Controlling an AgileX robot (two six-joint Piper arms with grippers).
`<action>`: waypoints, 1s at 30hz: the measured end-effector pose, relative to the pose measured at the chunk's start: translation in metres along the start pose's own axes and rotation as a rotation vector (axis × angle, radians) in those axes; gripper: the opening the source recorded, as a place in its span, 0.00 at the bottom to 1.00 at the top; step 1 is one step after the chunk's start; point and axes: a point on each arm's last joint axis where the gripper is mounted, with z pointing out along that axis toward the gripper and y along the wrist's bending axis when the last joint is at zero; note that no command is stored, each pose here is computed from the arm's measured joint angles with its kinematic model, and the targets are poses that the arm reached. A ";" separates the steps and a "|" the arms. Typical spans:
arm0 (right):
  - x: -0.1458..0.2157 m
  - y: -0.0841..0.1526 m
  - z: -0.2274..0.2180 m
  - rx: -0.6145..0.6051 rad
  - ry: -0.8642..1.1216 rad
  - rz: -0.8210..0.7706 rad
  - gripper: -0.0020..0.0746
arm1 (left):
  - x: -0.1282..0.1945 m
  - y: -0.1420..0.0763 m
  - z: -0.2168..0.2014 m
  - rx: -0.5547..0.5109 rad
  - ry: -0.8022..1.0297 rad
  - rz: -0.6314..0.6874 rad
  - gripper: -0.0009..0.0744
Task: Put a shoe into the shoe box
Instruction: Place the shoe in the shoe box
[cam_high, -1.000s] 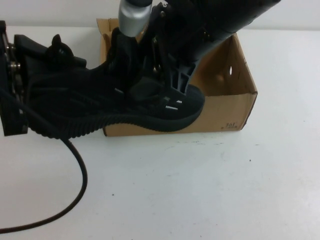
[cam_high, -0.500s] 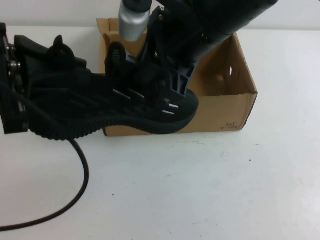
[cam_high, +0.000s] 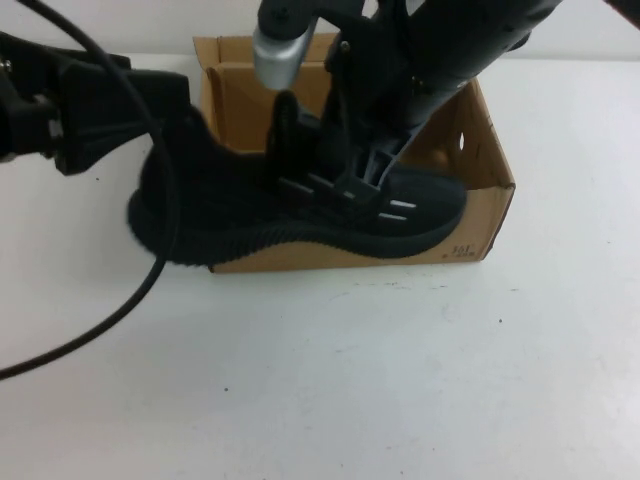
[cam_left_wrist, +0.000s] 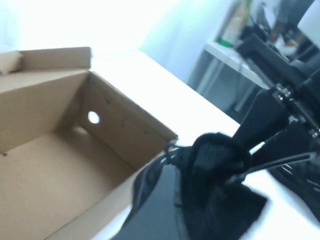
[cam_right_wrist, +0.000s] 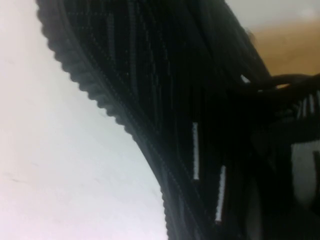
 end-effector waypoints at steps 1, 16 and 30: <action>0.002 -0.003 0.000 0.031 0.023 0.021 0.05 | 0.000 0.001 0.000 -0.012 -0.005 -0.010 0.90; 0.006 -0.039 -0.007 0.317 -0.028 0.091 0.05 | 0.026 0.025 -0.007 -0.284 0.291 0.020 0.08; 0.009 -0.085 0.064 0.496 -0.047 -0.060 0.05 | 0.036 0.028 -0.008 -0.305 0.351 -0.026 0.01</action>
